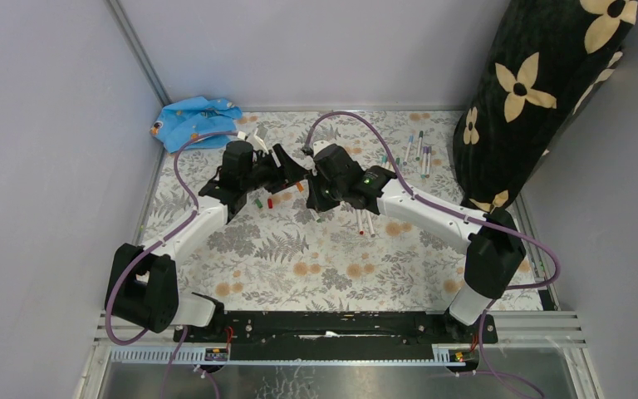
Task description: Open the pen caps
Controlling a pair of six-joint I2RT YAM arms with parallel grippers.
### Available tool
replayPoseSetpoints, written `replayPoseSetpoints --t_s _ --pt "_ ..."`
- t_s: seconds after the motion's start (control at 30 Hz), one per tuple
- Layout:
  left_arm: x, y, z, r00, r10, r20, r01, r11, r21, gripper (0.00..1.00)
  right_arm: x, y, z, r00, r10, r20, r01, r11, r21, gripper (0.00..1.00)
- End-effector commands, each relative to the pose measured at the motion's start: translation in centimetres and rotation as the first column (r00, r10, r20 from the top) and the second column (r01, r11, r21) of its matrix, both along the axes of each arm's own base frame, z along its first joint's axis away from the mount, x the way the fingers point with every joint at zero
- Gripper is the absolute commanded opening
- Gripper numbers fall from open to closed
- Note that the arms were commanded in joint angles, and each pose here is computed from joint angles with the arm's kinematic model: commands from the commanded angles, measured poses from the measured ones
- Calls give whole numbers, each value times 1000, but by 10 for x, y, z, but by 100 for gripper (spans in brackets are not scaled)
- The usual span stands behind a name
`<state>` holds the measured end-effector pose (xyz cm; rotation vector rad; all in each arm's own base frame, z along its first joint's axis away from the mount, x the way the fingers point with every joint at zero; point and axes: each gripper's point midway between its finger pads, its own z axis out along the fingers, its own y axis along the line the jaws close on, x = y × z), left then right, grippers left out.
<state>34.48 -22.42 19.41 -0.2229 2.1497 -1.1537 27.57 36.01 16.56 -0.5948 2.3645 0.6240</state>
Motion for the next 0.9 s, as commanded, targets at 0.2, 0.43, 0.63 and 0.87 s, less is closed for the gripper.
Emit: replayPoseSetpoints --t_s 0.2,0.43,0.63,0.87 --pt "3 0 0 1000 10 14 -10 1000 9 67 9 12 40 995 -15 95 8 997 78 0" --pt "0 2 0 1000 14 12 -14 1000 5 67 14 18 47 992 -23 121 11 994 105 0" --pt "-1 0 4 1000 14 14 -14 1000 -13 65 17 22 46 992 -21 125 6 994 113 0" --pt "0 -2 6 1000 21 7 -21 999 -34 57 19 26 42 992 -19 124 5 994 112 0"
